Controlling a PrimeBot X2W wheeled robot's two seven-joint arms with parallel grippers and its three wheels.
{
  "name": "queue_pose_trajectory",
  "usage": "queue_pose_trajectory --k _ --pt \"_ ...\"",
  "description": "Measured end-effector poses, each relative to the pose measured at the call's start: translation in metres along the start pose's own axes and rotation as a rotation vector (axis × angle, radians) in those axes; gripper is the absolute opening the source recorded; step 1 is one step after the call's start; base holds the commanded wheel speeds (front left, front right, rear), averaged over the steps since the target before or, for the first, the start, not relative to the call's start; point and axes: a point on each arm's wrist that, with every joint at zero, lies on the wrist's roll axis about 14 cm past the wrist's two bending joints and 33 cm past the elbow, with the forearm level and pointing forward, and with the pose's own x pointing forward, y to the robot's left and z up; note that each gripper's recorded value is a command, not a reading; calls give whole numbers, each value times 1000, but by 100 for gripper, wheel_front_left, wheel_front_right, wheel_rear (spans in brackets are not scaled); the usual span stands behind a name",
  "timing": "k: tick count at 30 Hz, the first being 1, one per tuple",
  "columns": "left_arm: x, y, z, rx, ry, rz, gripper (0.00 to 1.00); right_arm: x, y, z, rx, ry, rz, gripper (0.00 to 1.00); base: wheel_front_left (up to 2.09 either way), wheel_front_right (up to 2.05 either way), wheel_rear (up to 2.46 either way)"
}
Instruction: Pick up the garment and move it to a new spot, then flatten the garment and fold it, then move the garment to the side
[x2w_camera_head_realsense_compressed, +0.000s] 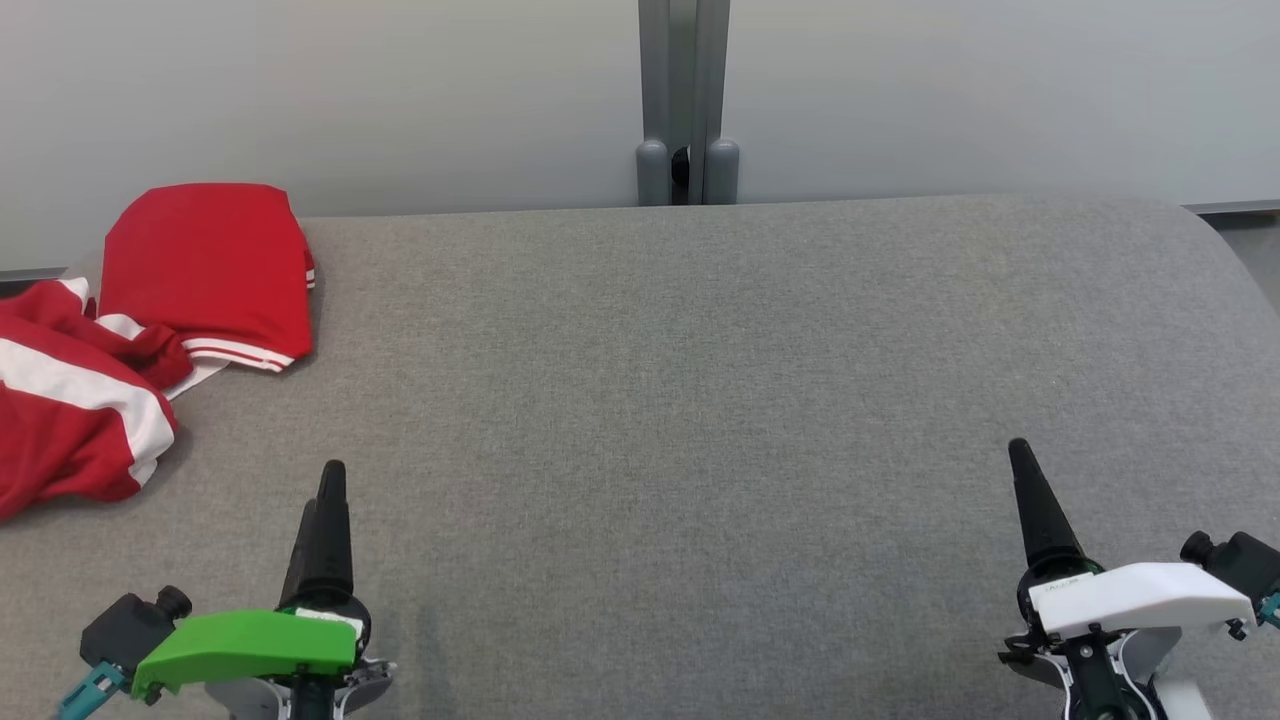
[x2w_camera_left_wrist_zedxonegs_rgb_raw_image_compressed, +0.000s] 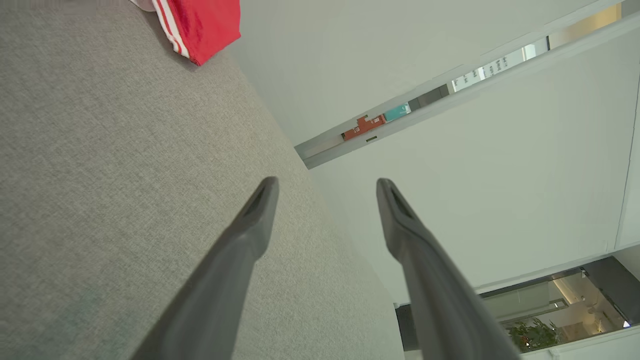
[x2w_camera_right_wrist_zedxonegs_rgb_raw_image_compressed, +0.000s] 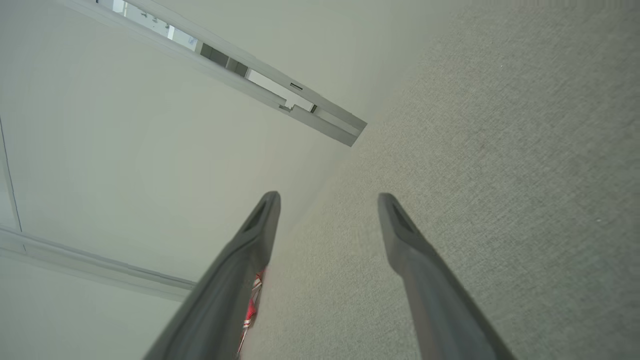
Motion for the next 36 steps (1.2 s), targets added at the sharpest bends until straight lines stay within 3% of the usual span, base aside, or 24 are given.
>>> queue_pose_trajectory --k 17,36 --pt "-7 -4 -14 402 19 -21 100 -6 9 -11 -343 20 46 100 0 0 0" --pt "-16 4 -20 668 19 -28 100 -9 17 -15 -594 12 99 100 0 0 0"
